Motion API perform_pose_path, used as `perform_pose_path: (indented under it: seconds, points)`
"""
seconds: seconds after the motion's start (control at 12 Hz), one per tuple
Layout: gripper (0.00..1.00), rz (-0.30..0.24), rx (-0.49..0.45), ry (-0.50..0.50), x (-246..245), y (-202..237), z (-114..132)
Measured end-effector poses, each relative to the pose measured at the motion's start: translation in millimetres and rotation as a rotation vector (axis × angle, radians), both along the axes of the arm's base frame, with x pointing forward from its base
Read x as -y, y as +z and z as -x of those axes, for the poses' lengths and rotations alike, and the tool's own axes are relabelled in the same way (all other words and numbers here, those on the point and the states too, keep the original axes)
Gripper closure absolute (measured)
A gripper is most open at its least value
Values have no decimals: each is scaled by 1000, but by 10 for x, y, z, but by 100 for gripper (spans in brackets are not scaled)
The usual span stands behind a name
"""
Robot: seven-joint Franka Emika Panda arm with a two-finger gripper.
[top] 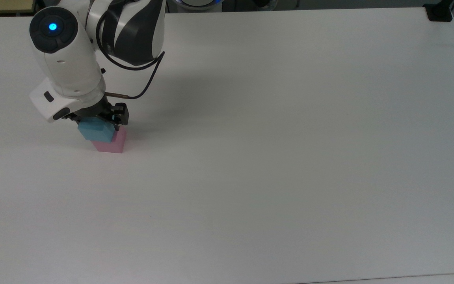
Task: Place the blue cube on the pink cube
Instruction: 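Lower the light-blue cube onto the pink cube's top face, then open the gripper and raise it away from the stacked cubes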
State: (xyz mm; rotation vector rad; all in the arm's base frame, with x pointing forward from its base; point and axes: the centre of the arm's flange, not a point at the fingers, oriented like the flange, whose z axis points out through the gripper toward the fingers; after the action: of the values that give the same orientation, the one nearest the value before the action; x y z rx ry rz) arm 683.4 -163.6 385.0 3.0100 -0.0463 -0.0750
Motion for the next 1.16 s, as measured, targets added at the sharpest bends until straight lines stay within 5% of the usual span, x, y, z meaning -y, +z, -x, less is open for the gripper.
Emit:
perform_pose_path:
  seconds: [0.08,0.33,0.58,0.83,1.16]
  points:
    - [0,-2,-6,2,3,-28,12]
    - [0,-1,12,5,-7,45,1]
    - [0,-17,129,-4,-135,810,62]
    - [0,-94,132,-30,-517,1640,434]
    - [0,-155,81,-12,-1422,2067,862]
